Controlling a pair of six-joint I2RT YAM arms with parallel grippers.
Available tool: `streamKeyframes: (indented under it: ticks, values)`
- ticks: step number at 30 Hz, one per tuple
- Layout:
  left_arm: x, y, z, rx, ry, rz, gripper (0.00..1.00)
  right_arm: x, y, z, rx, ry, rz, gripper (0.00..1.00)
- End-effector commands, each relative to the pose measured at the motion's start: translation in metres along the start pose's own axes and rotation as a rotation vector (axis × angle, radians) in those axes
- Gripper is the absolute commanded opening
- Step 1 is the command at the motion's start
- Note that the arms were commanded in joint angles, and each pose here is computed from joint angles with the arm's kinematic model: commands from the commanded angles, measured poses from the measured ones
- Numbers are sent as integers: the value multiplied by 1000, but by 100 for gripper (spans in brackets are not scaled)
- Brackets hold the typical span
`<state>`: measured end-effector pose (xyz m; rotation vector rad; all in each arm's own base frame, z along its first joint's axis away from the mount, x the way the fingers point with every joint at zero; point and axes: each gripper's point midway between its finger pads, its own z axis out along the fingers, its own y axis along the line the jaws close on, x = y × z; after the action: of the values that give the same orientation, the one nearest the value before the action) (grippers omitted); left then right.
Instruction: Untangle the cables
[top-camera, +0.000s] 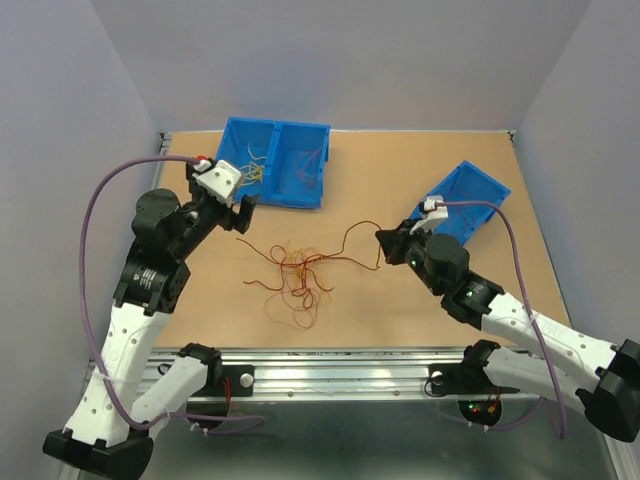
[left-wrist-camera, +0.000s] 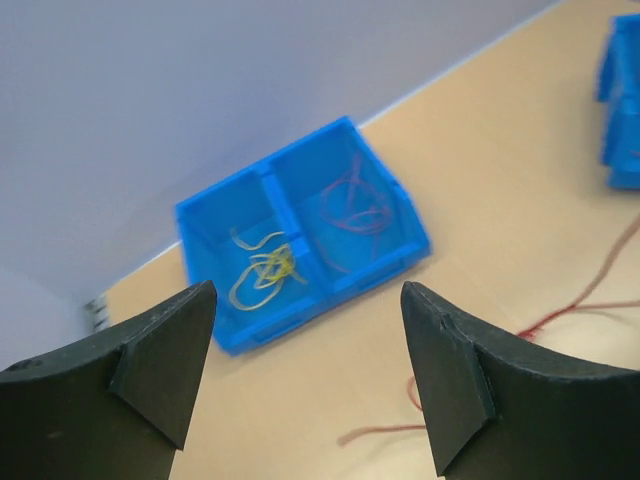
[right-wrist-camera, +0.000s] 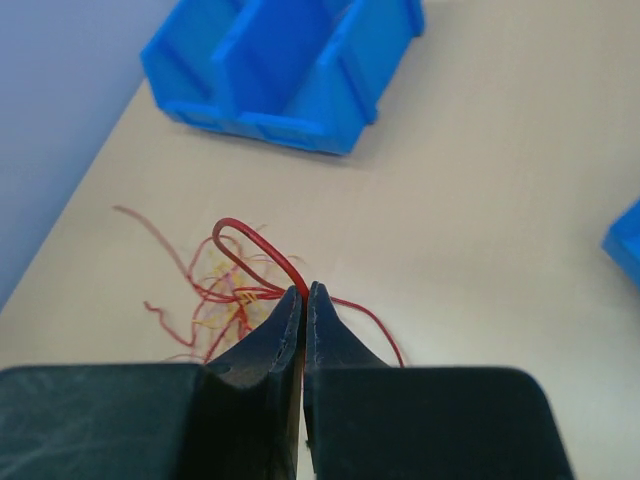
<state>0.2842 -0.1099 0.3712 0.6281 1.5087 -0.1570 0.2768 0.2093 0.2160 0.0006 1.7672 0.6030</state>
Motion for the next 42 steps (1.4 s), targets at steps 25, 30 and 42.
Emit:
streamKeyframes:
  ticks: [25,30,42]
  values:
    - [31,-167,101,648,-164,-13,71,-132,141,-22,-480,-75,3,1]
    - [41,-155,121,528,-133,-48,56,-142,147,-24,-491,-90,22,0]
    - [115,-180,160,504,38,-60,52,-338,233,-92,-746,-446,175,1]
